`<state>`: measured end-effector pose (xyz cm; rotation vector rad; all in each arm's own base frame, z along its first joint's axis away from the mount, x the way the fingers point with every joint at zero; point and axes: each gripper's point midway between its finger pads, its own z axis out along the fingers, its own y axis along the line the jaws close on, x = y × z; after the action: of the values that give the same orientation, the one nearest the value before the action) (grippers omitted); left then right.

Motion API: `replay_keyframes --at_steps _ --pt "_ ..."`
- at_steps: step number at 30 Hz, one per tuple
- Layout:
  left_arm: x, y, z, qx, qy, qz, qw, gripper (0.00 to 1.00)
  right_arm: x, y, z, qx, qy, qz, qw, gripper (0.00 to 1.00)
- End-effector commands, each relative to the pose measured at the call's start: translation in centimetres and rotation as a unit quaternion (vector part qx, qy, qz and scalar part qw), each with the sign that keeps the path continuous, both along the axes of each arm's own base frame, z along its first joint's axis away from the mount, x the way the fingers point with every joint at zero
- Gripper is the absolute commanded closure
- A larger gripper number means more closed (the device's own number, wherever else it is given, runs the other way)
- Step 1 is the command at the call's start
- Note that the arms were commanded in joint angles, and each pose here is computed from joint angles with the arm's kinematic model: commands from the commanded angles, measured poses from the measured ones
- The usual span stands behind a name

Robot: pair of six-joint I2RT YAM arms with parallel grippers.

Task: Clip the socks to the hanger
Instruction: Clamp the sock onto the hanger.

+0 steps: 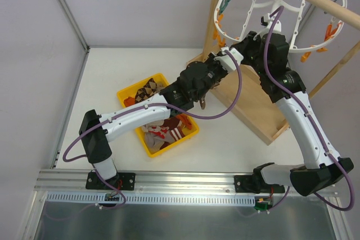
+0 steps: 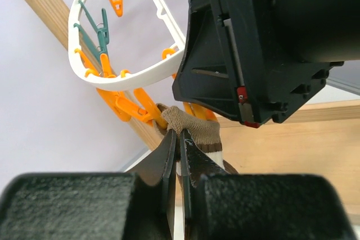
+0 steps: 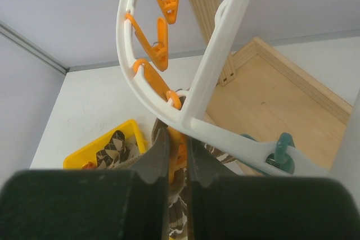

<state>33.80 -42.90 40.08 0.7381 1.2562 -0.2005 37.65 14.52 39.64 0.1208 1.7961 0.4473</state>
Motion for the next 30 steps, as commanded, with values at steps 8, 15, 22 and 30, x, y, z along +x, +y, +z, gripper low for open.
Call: replay_keyframes --at_steps 8,15,22,30 --pt "-1.2 -1.5 1.7 -0.038 -0.01 -0.032 0.999 1.0 -0.5 -0.4 4.0 0.049 -0.036 -0.013 0.998 0.99" --pt "-1.0 -1.2 1.3 -0.036 -0.01 -0.024 0.999 1.0 -0.7 -0.3 4.3 0.052 -0.036 -0.01 0.998 0.69" --pt "-1.1 -1.1 1.3 -0.036 -0.012 -0.026 0.999 1.0 -1.0 -0.6 4.5 0.05 -0.034 -0.014 0.998 0.33" --pt "-2.1 -0.6 -0.1 -0.043 0.011 -0.043 0.998 0.86 -2.6 -0.7 4.7 0.053 -0.027 -0.004 0.998 0.2"
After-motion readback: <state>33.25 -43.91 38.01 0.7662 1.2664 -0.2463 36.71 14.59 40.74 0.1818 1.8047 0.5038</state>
